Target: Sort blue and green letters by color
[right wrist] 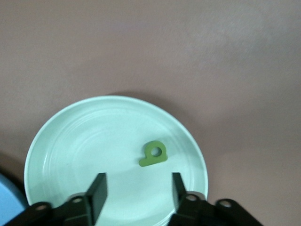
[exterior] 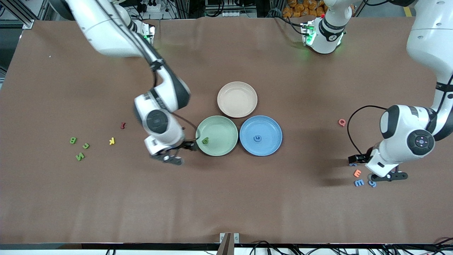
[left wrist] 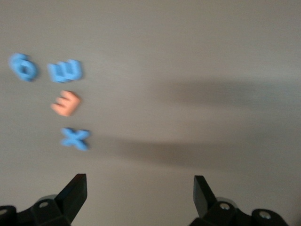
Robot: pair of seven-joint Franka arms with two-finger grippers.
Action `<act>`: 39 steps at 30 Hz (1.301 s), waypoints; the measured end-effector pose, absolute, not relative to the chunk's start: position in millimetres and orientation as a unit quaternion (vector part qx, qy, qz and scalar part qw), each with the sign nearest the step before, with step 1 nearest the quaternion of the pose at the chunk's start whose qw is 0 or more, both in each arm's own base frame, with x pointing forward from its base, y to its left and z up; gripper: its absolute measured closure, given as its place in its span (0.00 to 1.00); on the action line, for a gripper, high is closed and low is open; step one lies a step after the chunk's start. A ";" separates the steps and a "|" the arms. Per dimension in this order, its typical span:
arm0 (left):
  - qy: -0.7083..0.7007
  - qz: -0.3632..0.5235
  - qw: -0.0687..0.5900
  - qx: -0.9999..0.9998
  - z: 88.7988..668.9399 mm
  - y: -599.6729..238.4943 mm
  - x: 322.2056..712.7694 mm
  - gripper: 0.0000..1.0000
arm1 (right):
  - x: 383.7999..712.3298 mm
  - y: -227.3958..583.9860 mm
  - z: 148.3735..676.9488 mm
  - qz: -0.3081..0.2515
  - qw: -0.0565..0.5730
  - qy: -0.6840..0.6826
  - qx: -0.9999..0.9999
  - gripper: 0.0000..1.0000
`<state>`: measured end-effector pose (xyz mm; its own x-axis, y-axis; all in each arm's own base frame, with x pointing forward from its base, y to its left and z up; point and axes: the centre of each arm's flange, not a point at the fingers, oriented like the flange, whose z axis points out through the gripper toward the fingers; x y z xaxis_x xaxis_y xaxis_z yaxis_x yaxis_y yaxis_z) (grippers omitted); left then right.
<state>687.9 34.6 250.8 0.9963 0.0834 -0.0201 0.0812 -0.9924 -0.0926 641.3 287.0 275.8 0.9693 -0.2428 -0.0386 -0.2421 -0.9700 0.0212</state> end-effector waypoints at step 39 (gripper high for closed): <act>-0.088 -0.091 0.036 -0.991 184.4 101.6 742.0 0.00 | 653.7 -151.5 290.0 -0.001 0.013 -0.045 0.999 0.00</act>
<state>742.0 101.6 184.4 0.9679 0.1677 0.1873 0.1808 -0.9820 -0.0551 653.7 -151.5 290.0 0.9960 -0.0897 -0.0012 -0.0896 -0.9956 0.0262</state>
